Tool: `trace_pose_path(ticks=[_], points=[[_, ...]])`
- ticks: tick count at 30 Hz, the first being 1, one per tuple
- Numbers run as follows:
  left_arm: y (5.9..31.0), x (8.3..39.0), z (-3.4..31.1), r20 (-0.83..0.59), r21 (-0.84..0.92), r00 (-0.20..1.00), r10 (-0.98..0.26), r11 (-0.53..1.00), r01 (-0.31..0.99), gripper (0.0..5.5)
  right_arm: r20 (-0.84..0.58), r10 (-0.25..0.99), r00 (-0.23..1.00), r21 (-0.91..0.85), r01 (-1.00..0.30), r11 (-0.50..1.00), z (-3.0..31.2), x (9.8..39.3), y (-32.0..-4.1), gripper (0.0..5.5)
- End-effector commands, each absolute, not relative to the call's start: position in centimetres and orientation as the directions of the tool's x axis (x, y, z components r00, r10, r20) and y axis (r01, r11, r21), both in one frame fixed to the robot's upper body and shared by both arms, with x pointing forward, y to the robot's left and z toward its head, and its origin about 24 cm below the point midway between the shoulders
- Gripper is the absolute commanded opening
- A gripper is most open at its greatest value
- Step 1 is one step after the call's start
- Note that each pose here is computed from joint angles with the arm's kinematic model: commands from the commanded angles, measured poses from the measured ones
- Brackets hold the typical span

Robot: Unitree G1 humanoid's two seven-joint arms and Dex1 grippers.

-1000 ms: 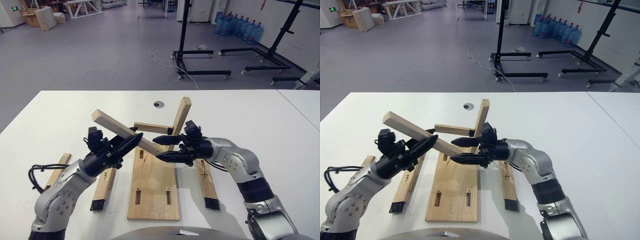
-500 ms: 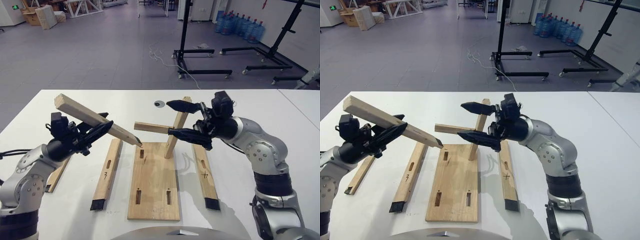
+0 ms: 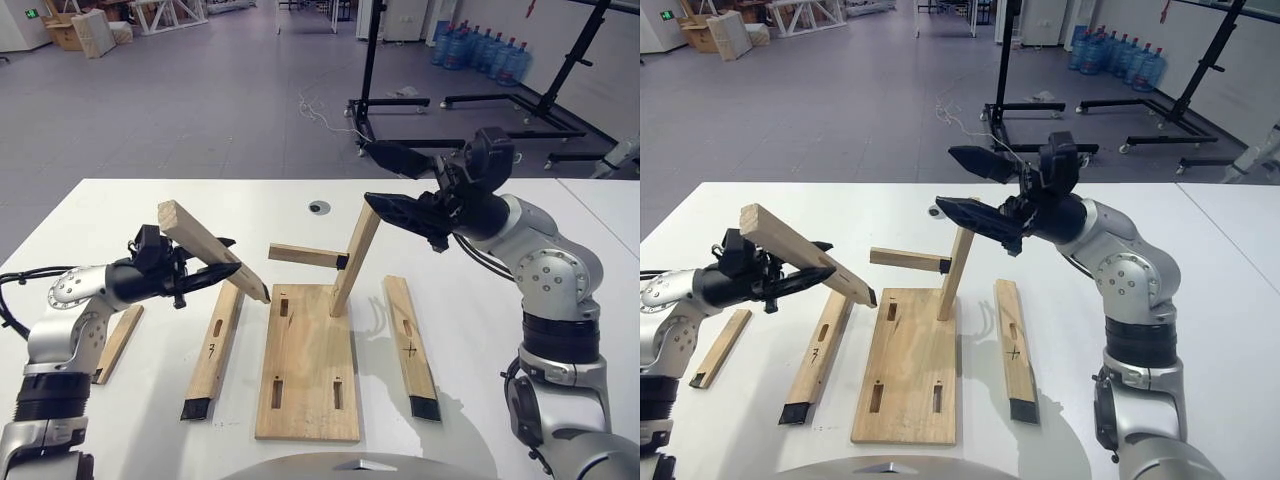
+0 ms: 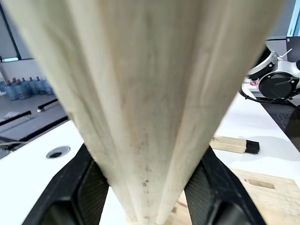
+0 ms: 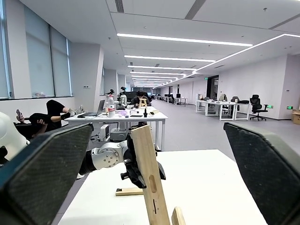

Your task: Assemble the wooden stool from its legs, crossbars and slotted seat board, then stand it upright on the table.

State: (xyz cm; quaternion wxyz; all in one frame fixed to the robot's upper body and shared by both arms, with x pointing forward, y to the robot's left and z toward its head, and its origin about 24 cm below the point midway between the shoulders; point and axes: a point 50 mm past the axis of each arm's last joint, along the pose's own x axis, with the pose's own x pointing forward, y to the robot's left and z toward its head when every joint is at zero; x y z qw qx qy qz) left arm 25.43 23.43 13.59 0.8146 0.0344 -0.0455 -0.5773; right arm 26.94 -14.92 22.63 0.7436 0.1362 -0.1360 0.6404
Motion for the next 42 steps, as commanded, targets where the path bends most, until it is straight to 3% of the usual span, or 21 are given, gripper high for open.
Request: trace_pose_path(ticks=[1,7,14,33,42], points=[[23.2,26.3,14.0,0.032,0.141,0.292,-0.956,0.293,0.946,2.03,0.379,0.915,0.140,0.001,-0.989,0.151,23.2,27.5,-14.8,5.13],[22.8,27.3,12.2,-0.067,0.104,0.247,-0.967,0.240,0.965,2.03,0.382,0.914,0.134,-0.012,-0.989,0.150,23.5,27.8,-14.5,5.13],[21.4,28.0,12.3,-0.064,0.145,0.206,-0.977,0.195,0.970,2.03,0.359,0.926,0.116,-0.010,-0.992,0.128,23.1,27.9,-14.0,5.13],[21.1,27.0,11.4,-0.213,0.036,0.067,-0.975,0.061,0.998,2.03,0.334,0.934,0.130,-0.027,-0.989,0.148,23.2,28.1,-14.5,5.13],[20.9,27.6,10.9,-0.246,-0.008,0.098,-0.964,0.103,0.995,2.03,0.205,0.973,0.102,0.035,-0.995,0.096,20.7,28.2,-15.8,5.13]])
